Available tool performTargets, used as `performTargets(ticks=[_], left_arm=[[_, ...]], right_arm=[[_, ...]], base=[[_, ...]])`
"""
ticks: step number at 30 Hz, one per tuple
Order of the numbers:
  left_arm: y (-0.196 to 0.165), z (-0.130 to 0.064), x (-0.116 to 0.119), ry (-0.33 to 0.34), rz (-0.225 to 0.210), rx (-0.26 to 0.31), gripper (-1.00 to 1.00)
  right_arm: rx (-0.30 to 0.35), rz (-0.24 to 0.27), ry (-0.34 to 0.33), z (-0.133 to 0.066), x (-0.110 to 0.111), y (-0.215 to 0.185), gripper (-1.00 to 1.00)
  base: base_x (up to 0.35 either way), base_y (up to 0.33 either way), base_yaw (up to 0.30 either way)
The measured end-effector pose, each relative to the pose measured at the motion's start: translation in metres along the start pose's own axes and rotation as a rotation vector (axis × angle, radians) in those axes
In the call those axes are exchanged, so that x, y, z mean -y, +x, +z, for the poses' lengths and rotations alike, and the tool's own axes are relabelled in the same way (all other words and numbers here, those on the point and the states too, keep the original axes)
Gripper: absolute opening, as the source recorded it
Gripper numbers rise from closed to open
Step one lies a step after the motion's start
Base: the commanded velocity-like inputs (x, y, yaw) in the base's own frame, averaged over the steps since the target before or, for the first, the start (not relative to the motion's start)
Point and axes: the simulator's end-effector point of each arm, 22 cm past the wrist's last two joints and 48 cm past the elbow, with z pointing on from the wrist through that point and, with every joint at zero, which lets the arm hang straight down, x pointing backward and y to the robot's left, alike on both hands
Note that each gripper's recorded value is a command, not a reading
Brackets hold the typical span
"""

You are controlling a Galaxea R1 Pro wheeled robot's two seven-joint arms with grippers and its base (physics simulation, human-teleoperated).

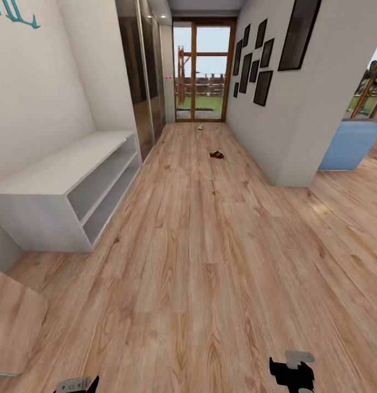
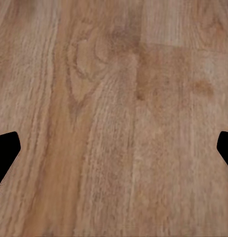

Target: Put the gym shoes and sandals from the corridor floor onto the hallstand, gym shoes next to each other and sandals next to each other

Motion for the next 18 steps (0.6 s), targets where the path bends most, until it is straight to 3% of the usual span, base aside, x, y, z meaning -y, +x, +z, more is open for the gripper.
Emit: performTargets(ticks=[18], left_arm=[[0.0, 0.0, 0.0, 0.0, 0.0, 0.0, 1.0]], right_arm=[[0.0, -0.002, -0.001, -0.0002, -0.0001, 0.0005, 1.0]], base=[[0.339, 0.0, 0.0]])
